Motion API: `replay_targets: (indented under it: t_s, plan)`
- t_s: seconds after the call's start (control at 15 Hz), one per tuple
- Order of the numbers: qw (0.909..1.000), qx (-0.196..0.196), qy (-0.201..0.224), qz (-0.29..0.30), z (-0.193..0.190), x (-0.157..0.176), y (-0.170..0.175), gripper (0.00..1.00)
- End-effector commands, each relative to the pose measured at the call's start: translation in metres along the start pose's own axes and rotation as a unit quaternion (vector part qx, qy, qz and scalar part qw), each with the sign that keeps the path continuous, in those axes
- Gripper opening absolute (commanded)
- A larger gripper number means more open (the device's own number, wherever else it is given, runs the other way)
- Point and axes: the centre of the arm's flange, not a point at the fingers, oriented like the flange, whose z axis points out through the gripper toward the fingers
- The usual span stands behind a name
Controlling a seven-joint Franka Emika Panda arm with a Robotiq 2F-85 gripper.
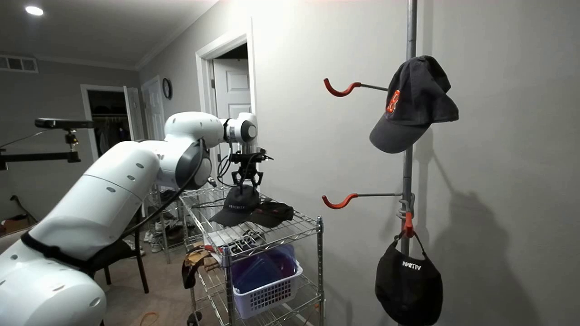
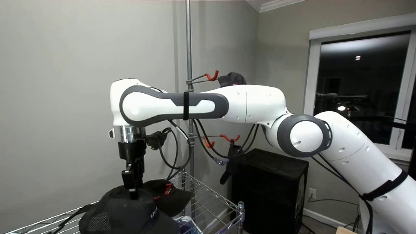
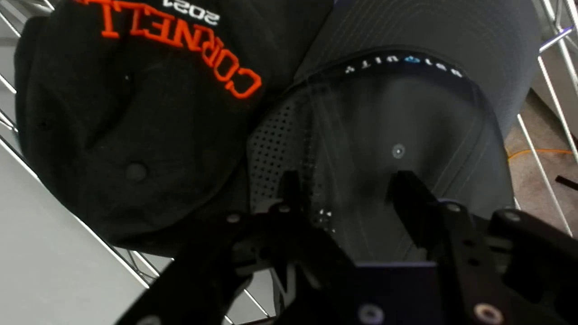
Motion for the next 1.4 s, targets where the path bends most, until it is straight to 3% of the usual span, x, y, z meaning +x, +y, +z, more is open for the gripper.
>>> replay_targets:
  t_s: [0.0, 0.4, 0.87, 1.33]
  plan:
    - [0.9996, 0.024, -0.008, -0.016, 0.001, -0.009, -0.005, 0.26]
    - [0.9995, 0.025, -0.007, -0.016, -0.001, -0.009, -0.005, 0.01]
    - [0.9996, 0.009, -0.021, -0.018, -0.031, -0.014, -0.008, 0.02]
    - [0.9958, -0.025, -0.059, -0.066, -0.121, -0.074, -0.025, 0.02]
